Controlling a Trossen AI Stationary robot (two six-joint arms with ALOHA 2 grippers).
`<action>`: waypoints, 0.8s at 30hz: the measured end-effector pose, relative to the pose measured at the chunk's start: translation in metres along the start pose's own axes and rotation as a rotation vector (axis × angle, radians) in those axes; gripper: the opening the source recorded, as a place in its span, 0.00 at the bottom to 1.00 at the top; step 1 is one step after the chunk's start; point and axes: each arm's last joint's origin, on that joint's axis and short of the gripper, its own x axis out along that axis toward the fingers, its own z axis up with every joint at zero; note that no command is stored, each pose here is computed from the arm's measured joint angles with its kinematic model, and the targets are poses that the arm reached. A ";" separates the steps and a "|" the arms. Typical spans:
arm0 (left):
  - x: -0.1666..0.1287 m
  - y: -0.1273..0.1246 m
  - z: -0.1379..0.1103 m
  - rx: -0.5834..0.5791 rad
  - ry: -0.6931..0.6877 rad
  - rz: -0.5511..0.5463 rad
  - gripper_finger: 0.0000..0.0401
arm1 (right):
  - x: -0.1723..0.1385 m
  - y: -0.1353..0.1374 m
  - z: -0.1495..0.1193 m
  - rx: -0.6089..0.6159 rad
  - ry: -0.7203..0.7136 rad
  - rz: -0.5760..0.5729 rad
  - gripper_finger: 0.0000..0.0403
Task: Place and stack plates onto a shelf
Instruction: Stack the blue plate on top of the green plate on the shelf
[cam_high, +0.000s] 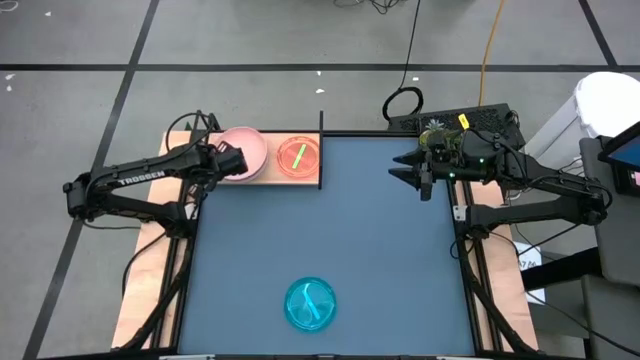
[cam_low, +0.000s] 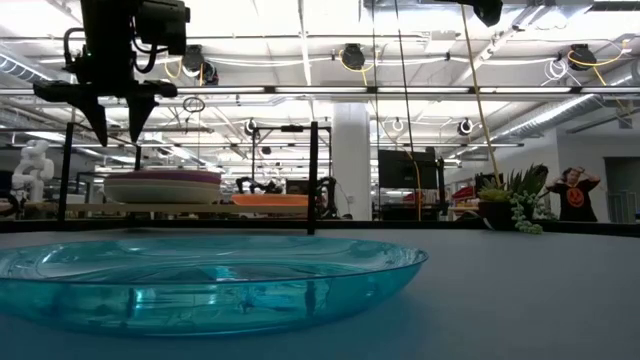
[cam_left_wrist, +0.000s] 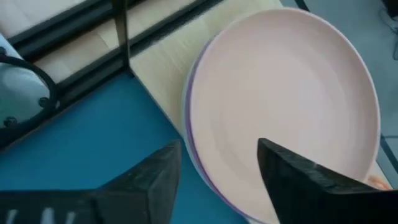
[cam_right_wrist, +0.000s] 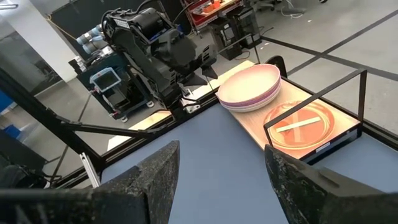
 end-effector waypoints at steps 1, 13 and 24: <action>-0.001 0.000 -0.002 0.010 0.009 -0.014 0.57 | 0.000 0.000 0.000 0.000 0.000 0.000 0.53; -0.021 -0.007 -0.035 0.297 0.138 -0.319 0.61 | 0.001 0.000 0.000 -0.004 0.002 -0.001 0.53; -0.055 -0.029 -0.064 0.700 0.159 -0.808 0.61 | 0.002 -0.002 -0.001 -0.057 -0.006 -0.049 0.53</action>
